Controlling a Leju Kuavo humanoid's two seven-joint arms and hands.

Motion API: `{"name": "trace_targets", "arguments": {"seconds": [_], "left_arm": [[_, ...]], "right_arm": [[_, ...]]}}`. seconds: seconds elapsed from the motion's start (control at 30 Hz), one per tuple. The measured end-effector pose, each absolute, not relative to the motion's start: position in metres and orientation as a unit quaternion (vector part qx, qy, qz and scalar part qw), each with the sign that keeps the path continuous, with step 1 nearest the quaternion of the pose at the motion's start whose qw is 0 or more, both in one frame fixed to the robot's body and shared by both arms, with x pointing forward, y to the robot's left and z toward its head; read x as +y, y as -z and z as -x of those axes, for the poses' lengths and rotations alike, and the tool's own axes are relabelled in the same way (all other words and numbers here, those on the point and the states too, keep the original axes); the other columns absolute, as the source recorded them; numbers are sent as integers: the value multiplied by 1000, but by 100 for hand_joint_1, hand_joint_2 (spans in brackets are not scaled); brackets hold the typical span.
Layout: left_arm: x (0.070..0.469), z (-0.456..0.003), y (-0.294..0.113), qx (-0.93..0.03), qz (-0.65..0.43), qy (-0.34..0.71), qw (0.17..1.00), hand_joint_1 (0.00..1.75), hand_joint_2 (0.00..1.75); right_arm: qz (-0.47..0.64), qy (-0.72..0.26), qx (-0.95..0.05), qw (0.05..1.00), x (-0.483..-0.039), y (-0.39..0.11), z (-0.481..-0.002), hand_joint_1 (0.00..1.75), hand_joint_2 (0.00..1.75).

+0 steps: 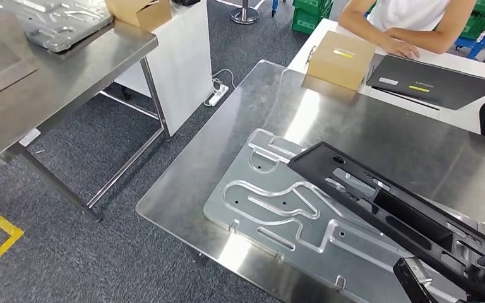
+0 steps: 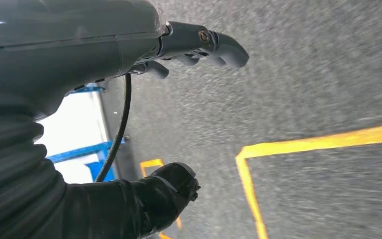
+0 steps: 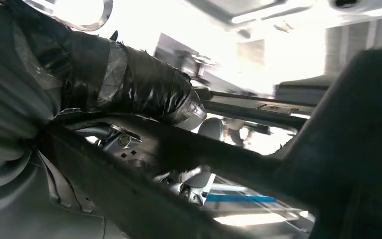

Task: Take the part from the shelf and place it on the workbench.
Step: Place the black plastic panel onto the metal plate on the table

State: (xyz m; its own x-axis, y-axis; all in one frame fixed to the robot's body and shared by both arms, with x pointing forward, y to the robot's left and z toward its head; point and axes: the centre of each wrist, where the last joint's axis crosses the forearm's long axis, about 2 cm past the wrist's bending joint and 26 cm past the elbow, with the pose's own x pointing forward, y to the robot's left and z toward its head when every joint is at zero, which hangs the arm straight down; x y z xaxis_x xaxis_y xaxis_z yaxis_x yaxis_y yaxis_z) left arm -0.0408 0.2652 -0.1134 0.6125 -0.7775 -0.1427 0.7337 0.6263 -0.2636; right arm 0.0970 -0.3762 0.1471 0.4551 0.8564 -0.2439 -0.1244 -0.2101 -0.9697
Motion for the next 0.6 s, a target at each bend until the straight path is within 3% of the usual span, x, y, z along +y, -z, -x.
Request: {"name": "trace_targets", "arguments": {"seconds": [0.37, 0.5, 0.57, 0.6], "left_arm": [[263, 35, 113, 108, 101, 415, 898, 0, 175], [263, 38, 113, 111, 112, 411, 898, 0, 175], [264, 38, 113, 116, 116, 412, 896, 0, 175], [264, 38, 113, 119, 119, 414, 895, 0, 131]], "right_arm": [[637, -444, -292, 559, -375, -151, -89, 175, 175], [633, -446, -295, 561, -374, -150, -88, 0, 0], [632, -445, -295, 562, -374, -150, -88, 0, 0], [632, -445, -295, 562, -374, -150, -88, 0, 0]]}}
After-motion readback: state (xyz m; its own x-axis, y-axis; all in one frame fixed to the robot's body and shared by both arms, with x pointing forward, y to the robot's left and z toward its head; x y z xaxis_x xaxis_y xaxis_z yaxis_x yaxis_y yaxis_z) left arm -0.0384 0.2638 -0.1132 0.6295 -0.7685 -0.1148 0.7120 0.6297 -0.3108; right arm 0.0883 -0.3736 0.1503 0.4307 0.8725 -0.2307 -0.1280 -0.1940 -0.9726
